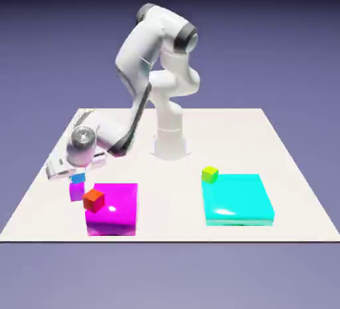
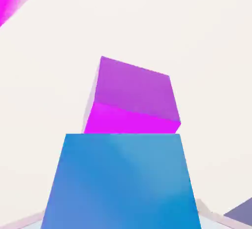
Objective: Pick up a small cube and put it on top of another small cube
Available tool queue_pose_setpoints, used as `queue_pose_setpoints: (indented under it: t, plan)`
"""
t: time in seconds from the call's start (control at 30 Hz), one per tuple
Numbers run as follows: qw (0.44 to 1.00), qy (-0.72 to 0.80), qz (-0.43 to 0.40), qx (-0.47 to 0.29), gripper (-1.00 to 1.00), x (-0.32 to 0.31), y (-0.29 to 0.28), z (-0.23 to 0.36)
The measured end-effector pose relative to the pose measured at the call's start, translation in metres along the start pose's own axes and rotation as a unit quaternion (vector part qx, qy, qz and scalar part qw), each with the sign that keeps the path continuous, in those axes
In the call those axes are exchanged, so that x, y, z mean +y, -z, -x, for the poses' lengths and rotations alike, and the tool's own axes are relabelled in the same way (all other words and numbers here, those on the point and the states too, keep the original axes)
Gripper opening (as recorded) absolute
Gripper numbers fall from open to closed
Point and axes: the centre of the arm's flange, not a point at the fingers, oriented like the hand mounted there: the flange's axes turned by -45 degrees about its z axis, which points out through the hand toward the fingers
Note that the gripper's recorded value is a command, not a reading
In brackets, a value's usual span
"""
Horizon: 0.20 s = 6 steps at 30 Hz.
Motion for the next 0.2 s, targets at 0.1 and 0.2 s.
queue_pose_setpoints:
  t: [0.1, 0.2]
  plan:
    - [1.0, 0.0, 0.001, 0.0, 1.0, 0.001, 0.017, 0.002]
    - [1.0, 0.0, 0.001, 0.0, 1.0, 0.0, 0.065, 0.012]
